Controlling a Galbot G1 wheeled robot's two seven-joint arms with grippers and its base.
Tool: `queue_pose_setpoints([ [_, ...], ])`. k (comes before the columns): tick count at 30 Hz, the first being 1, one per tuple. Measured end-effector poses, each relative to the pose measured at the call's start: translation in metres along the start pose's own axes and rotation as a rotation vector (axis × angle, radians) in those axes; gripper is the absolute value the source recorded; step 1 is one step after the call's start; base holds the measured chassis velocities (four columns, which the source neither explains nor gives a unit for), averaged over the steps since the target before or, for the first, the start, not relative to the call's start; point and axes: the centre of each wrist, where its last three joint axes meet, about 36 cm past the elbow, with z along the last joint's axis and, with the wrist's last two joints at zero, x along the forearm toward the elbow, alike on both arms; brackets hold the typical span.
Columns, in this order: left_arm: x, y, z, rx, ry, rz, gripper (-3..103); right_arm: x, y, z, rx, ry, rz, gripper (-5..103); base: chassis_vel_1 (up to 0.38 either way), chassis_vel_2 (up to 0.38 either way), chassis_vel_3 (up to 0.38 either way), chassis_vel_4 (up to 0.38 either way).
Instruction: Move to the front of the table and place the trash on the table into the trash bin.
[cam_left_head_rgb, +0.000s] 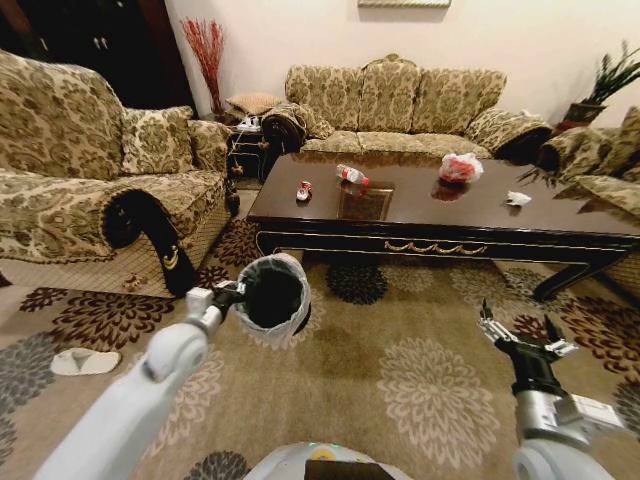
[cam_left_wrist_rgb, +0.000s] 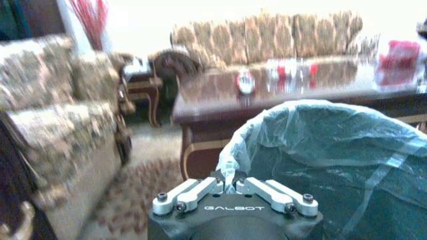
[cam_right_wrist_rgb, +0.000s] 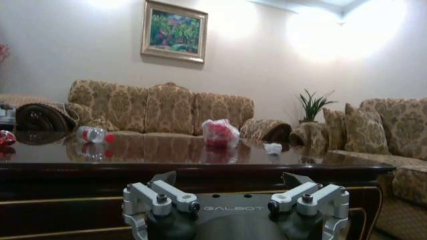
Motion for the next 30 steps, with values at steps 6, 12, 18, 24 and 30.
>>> queue_pose_setpoints([
  [6,0.020,-0.011,-0.025,0.036,-0.062,0.006,4,-0.002,-0.002,0.002,0.002,-0.018,-0.014,100,0.000,0.000,0.000,0.000],
  [12,0.027,-0.014,-0.025,0.048,-0.060,0.011,4,-0.002,-0.002,0.000,0.002,-0.029,-0.019,100,0.000,0.000,0.000,0.000],
  [18,0.028,-0.016,-0.026,0.046,-0.063,0.014,4,-0.002,-0.002,-0.005,0.012,-0.033,-0.030,100,0.000,0.000,0.000,0.000],
  [24,0.027,-0.014,-0.024,0.045,-0.056,0.010,4,0.000,0.000,-0.008,0.021,-0.028,-0.041,100,0.000,0.000,0.000,0.000],
  [30,0.023,-0.010,-0.022,0.038,-0.052,-0.024,4,0.001,0.001,-0.012,0.037,-0.021,-0.051,100,0.000,0.000,0.000,0.000],
])
